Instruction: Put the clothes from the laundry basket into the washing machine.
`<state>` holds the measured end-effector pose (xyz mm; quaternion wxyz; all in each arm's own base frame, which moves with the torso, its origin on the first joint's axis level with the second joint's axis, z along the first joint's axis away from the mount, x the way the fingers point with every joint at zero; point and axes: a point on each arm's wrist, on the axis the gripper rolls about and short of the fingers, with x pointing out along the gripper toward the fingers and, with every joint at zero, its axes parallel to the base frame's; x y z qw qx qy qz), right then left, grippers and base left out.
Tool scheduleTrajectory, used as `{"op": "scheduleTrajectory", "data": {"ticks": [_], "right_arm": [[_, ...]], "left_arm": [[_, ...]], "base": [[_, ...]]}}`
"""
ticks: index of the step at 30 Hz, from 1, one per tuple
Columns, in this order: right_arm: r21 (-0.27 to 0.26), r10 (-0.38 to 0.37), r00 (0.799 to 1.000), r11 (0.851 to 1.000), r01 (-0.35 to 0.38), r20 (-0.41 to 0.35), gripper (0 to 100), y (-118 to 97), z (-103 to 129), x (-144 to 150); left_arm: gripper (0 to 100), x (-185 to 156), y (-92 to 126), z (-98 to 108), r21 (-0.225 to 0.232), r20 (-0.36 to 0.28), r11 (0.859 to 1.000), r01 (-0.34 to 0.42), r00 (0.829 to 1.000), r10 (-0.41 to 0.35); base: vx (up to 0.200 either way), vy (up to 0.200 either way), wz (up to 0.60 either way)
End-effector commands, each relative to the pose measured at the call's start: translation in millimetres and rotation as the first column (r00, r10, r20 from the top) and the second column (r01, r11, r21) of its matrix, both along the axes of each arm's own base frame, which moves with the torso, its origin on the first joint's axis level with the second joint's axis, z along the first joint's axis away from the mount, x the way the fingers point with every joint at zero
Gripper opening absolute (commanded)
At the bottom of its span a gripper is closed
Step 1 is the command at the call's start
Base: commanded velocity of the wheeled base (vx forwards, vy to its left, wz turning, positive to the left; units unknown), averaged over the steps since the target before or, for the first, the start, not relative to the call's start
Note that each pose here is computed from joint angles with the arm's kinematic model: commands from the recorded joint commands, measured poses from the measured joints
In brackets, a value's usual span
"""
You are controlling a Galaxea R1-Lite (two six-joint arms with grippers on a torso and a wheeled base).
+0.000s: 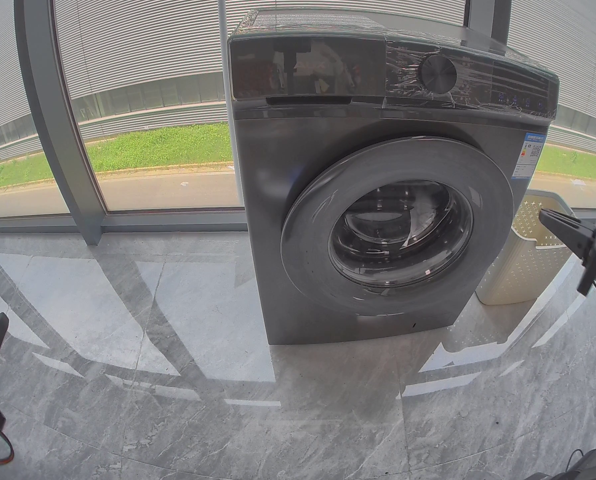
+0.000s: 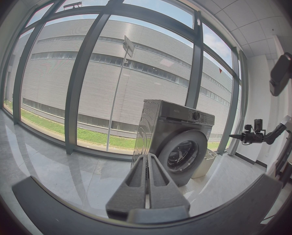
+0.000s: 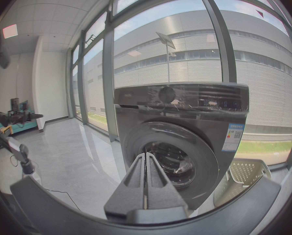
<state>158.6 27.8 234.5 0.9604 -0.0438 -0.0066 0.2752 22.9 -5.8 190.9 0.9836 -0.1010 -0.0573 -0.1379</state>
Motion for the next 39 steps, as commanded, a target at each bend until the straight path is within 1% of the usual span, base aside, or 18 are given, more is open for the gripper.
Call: {"op": "scheduleTrajectory", "data": {"ticks": [1, 4, 7, 8, 9, 13, 14, 16, 19, 22, 23, 28, 29, 31, 32, 33, 35, 39], "right_arm": [[-0.030, 0.105, 0.966, 0.994, -0.101, 0.234, 0, -13, -55, -131], [-0.029, 0.086, 0.965, 0.996, -0.081, 0.249, 0, -15, -74, -147], [-0.029, 0.082, 0.971, 0.997, -0.077, 0.227, 0, -16, -96, -160], [-0.029, 0.082, 0.971, 0.997, -0.077, 0.227, 0, -16, -96, -160], [-0.029, 0.080, 0.974, 0.997, -0.076, 0.213, 0, -17, -113, -172], [-0.044, 0.071, 0.982, 0.997, -0.064, 0.176, 0, -19, -130, -182], [-0.052, 0.047, 0.985, 0.998, -0.039, 0.167, 0, -19, -129, -180], [-0.054, 0.000, 0.989, 0.999, 0.008, 0.150, 0, -20, -134, -178], [-0.061, -0.112, 0.988, 0.991, 0.119, 0.107, 0, -22, -142, -175], [-0.096, -0.221, 0.975, 0.970, 0.222, 0.028, 0, -24, -151, -174], [-0.096, -0.231, 0.973, 0.968, 0.232, 0.020, 0, -24, -151, -174], [-0.047, -0.364, 0.931, 0.931, 0.363, -0.018, 0, -27, -152, -174], [-0.044, -0.391, 0.920, 0.920, 0.390, -0.022, 0, -27, -152, -173], [-0.049, -0.480, 0.877, 0.877, 0.478, -0.022, 0, -26, -152, -173], [-0.049, -0.500, 0.866, 0.866, 0.498, -0.017, 0, -25, -152, -174], [-0.049, -0.500, 0.866, 0.866, 0.498, -0.017, 0, -25, -152, -174], [-0.081, -0.445, 0.895, 0.892, 0.444, 0.007, 0, -23, -152, -174], [-0.074, -0.360, 0.933, 0.930, 0.359, 0.007, 0, -21, -152, -174]], "left_arm": [[0, -50, -1, -35, 0.033, 0.087, 0.999, 0.044, 0.995, -0.046], [0, -60, -1, -48, 0.051, 0.068, 0.998, 0.048, 0.996, -0.051], [0, -65, 0, -61, 0.076, 0.035, 0.996, 0.048, 0.998, -0.051], [0, -65, 0, -61, 0.076, 0.035, 0.996, 0.048, 0.998, -0.051], [0, -65, -1, -67, 0.095, 0.016, 0.994, 0.048, 0.999, -0.050], [0, -60, -1, -81, 0.159, -0.006, 0.987, 0.025, 1.000, -0.024], [0, -55, 0, -93, 0.211, -0.032, 0.977, -0.004, 0.999, 0.011], [0, -50, 1, -107, 0.263, -0.067, 0.963, -0.061, 0.994, 0.081], [0, -49, 3, -108, 0.236, -0.077, 0.965, -0.117, 0.987, 0.138], [0, -49, 4, -108, 0.207, -0.087, 0.965, -0.160, 0.980, 0.181], [0, -49, 4, -108, 0.206, -0.088, 0.965, -0.162, 0.979, 0.183], [0, -49, 4, -108, 0.190, -0.087, 0.966, -0.176, 0.977, 0.195], [0, -49, 4, -108, 0.187, -0.085, 0.966, -0.176, 0.977, 0.194], [0, -49, 4, -108, 0.179, -0.091, 0.966, -0.189, 0.974, 0.207], [0, -49, 4, -108, 0.176, -0.092, 0.964, -0.197, 0.972, 0.216], [0, -49, 5, -108, 0.174, -0.089, 0.959, -0.226, 0.966, 0.244], [0, -48, 7, -109, 0.171, -0.082, 0.940, -0.296, 0.946, 0.313], [0, -46, 6, -111, 0.190, -0.048, 0.941, -0.280, 0.955, 0.293]], "base": [[0.000, 0.000, 0.00], [0.000, 0.000, 0.00], [0.000, 0.000, 0.00], [0.000, 0.000, 0.00], [0.000, 0.000, 0.00], [0.000, 0.000, 0.00], [0.000, 0.000, 0.00], [0.000, 0.000, 0.00], [0.000, 0.000, 0.00], [0.000, 0.000, 0.00], [0.000, 0.000, 0.00], [0.000, 0.000, 0.00], [0.000, 0.000, 0.00], [0.000, 0.000, 0.00], [0.000, 0.000, 0.00], [0.000, 0.000, 0.00], [0.000, 0.000, 0.00], [0.000, 0.000, 0.00]]}}
